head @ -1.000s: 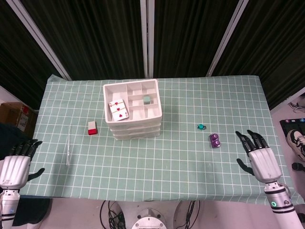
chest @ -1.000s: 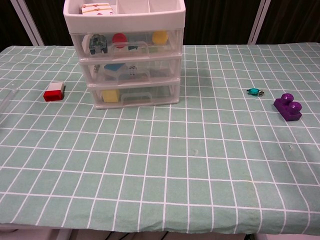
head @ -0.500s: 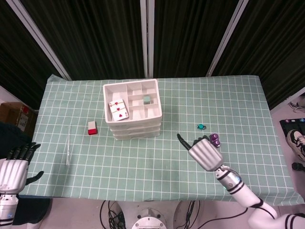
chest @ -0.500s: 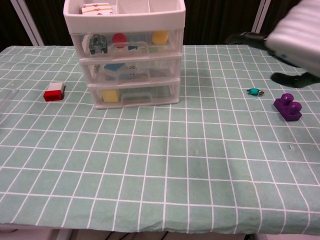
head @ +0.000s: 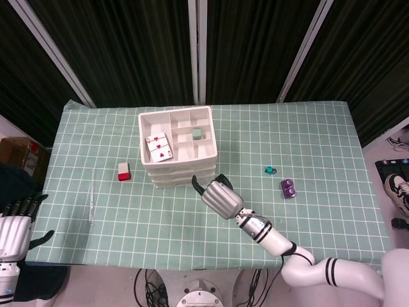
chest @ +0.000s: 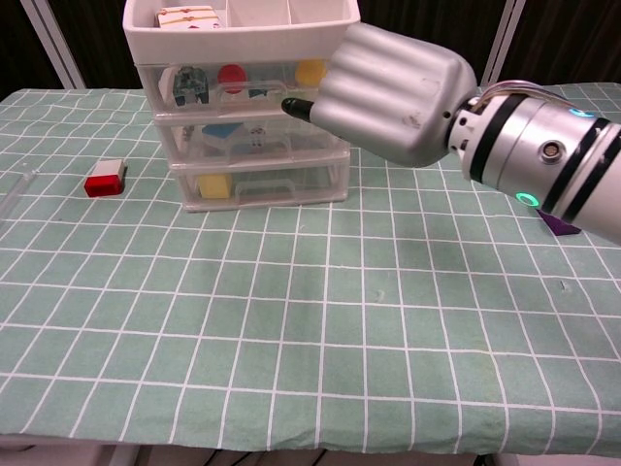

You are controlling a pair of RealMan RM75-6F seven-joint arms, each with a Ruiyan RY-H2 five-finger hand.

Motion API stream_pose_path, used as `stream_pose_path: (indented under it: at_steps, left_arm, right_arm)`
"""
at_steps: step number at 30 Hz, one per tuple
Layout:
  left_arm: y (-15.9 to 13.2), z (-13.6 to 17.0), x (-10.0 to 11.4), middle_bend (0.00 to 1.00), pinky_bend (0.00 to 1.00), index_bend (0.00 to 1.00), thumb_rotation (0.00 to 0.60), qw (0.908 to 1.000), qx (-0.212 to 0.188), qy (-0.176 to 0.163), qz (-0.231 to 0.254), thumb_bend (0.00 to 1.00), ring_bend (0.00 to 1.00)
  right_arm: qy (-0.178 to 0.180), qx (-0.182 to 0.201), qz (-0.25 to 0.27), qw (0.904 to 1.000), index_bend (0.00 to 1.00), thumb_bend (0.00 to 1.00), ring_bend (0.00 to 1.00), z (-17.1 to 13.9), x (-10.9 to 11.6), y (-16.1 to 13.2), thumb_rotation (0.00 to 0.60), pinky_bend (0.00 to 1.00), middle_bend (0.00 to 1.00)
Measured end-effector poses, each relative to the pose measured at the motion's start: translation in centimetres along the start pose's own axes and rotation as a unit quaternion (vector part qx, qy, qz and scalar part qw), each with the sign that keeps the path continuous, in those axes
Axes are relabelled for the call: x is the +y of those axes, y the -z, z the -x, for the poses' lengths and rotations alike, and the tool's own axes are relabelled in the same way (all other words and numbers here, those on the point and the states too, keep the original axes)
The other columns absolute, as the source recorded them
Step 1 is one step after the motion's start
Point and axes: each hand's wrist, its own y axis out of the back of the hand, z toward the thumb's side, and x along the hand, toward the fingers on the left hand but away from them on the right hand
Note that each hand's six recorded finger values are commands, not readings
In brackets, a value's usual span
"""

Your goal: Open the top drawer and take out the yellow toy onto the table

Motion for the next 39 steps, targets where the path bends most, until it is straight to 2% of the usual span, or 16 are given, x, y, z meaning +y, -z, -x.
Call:
stream_pose_path:
  at_steps: [7, 17, 28, 39]
  left_arm:
    - [0.3, -0.1, 0.0, 0.17, 0.19, 0.19, 0.6, 1.0, 0.002, -0.005, 0.003, 0.06, 0.16]
    - [0.7, 0.1, -0.2, 0.17, 0.19, 0.19, 0.6, 1.0, 0.007, -0.004, 0.006, 0.06, 0.16]
    - [1.0, 0.2, -0.4, 0.17, 0.19, 0.19, 0.6, 0.9999, 0.01, -0.003, 0.007, 0.06, 0.16]
    - [1.2, 0.2, -0.5, 0.17, 0.19, 0.19, 0.6, 0.9999, 0.012, -0.002, 0.009, 0.06, 0.16]
  right_arm:
    - [0.009, 0.001, -0.029, 0.9995, 0.21, 0.44, 0.95, 1.9, 0.5, -0.3, 0.6, 1.0, 0.89]
    - [0.003, -0.003, -0.057, 0.9984, 0.22, 0.44, 0.95, 3.2, 0.2, -0.2, 0.6, 1.0, 0.89]
    - [-0.014, -0.009, -0.085, 0.9963, 0.33, 0.45, 0.95, 3.7, -0.9, -0.1, 0.6, 1.0, 0.9]
    - [-0.018, -0.018, -0.091, 0.9955, 0.39, 0.46, 0.95, 3.7, -1.2, 0.3, 0.6, 1.0, 0.9]
